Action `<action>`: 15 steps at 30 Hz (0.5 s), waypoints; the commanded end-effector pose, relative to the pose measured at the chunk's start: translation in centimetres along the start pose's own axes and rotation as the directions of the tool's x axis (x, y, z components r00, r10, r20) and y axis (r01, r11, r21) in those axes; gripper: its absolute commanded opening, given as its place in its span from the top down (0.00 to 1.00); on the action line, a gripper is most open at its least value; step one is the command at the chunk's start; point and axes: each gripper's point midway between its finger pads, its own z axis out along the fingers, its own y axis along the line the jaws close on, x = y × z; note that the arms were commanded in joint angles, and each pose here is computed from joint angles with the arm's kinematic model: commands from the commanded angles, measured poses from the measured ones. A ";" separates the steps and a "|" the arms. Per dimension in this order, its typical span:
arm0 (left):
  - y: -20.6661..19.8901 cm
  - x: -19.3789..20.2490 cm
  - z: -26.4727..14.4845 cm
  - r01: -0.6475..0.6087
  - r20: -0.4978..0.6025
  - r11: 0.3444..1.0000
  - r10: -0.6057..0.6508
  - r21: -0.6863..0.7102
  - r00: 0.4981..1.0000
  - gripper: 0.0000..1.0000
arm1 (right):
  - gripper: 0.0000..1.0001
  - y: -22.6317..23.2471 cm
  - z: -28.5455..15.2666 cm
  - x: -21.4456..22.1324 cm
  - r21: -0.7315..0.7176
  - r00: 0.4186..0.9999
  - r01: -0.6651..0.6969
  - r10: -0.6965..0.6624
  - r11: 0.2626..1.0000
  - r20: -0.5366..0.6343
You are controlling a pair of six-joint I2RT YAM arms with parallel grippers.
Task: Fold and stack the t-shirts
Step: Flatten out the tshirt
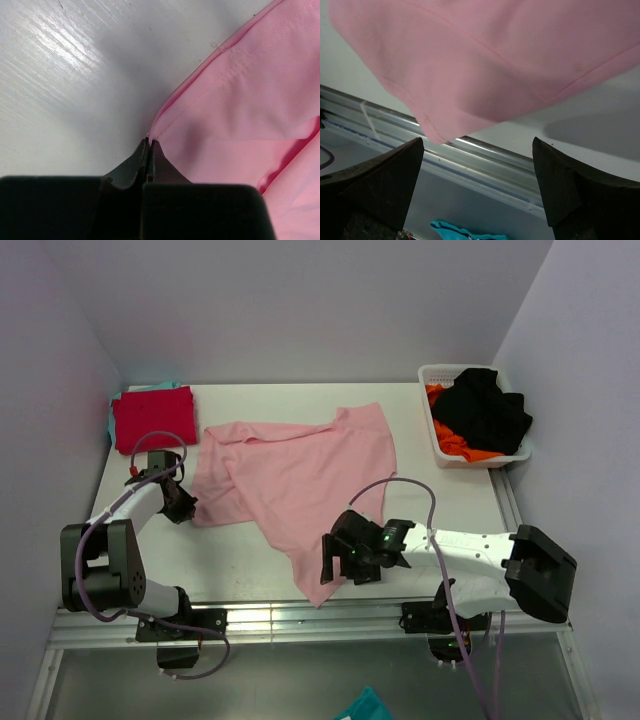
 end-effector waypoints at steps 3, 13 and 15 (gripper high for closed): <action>-0.5 -0.3 -0.8 -0.038 0.002 0.999 0.038 0.027 0.999 1.00 | 0.04 4.2 0.2 0.6 -0.079 0.999 -0.050 0.050 0.996 0.002; -1.2 -0.1 -1.0 -0.028 -0.010 0.997 0.029 0.076 1.000 1.00 | 0.02 6.3 4.2 3.4 0.003 0.998 -0.005 0.006 1.000 -0.059; -1.1 0.0 -1.0 -0.038 -0.013 0.997 0.039 0.074 0.999 1.00 | 0.02 6.8 4.5 3.1 0.008 0.999 0.001 -0.001 1.000 -0.054</action>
